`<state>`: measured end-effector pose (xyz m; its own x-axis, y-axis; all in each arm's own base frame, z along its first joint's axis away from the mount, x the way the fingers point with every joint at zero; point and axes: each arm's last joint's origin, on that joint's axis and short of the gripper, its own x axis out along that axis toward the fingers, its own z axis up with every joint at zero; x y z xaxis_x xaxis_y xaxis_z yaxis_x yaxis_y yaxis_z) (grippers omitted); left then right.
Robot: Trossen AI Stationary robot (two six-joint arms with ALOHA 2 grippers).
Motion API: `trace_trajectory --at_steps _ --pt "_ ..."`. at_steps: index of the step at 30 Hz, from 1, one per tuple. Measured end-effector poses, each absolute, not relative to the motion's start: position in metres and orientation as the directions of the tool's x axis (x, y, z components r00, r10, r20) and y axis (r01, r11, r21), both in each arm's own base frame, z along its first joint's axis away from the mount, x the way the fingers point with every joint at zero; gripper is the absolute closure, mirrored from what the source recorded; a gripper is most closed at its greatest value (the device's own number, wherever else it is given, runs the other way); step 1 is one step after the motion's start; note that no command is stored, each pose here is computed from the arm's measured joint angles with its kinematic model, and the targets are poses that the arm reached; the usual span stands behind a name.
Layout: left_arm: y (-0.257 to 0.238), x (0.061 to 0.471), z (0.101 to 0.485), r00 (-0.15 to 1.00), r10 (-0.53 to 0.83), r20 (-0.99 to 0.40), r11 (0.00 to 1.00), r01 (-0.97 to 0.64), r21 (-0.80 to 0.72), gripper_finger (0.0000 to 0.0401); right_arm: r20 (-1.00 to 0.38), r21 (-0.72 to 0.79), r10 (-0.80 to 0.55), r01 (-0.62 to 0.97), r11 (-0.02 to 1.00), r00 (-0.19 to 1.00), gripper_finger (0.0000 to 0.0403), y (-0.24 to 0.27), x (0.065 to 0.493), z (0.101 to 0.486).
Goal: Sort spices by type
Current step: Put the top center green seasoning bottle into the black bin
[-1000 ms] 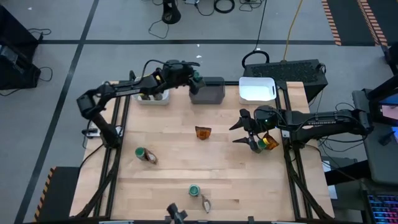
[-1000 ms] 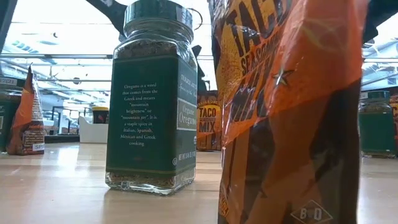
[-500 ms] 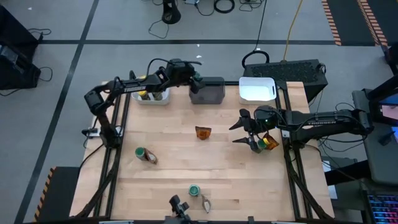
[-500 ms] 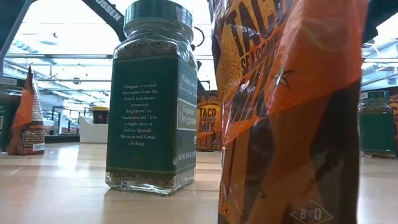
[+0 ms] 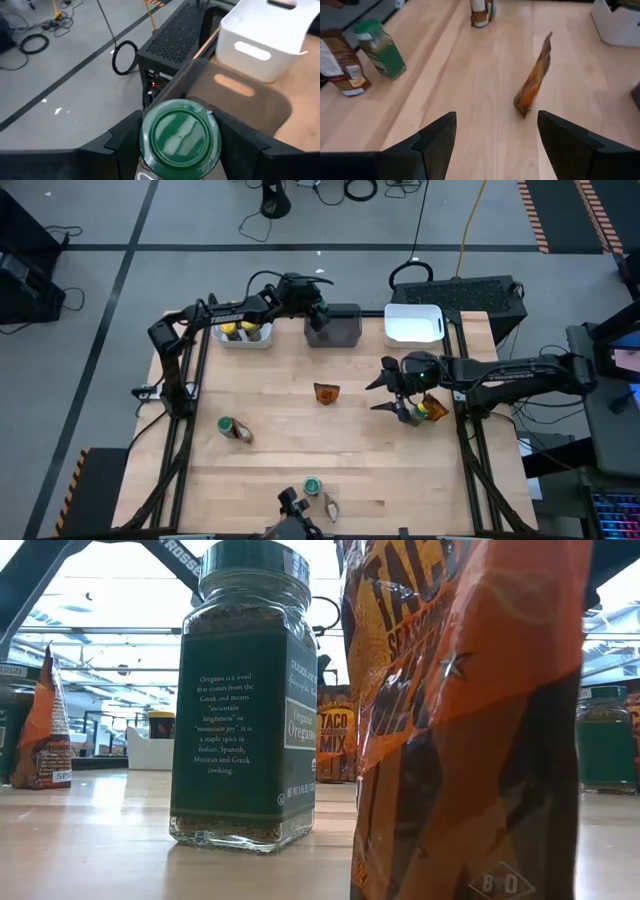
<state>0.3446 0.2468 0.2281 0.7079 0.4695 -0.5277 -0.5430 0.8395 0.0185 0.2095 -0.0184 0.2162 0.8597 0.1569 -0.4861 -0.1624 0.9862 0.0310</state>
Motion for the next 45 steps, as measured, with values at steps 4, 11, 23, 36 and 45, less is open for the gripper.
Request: trace_trajectory --at_steps 4,11,23,36,45 --pt "0.250 0.343 0.221 0.690 0.463 -0.556 0.848 -0.527 0.051 0.0186 -0.508 0.034 0.147 -0.151 0.988 0.849 0.0140 -0.019 0.214 0.210" --pt "0.256 0.337 0.220 0.716 0.410 -0.566 0.891 -0.448 0.078 0.0181 -0.484 0.047 0.151 -0.147 0.988 0.862 0.0140 -0.020 0.220 0.209" --pt "0.271 0.322 0.218 0.756 0.320 -0.571 0.922 -0.388 0.003 0.0179 -0.480 0.070 0.150 -0.133 0.989 0.864 0.0140 -0.020 0.221 0.209" --pt "0.273 0.321 0.220 0.795 0.254 -0.550 0.943 -0.330 -0.042 0.0179 -0.480 0.070 0.150 -0.133 0.989 0.864 0.0140 -0.020 0.221 0.209" --pt "0.286 0.315 0.207 0.772 0.271 -0.575 0.930 -0.365 -0.052 0.0178 -0.480 0.068 0.150 -0.134 0.989 0.865 0.0140 -0.020 0.221 0.209"
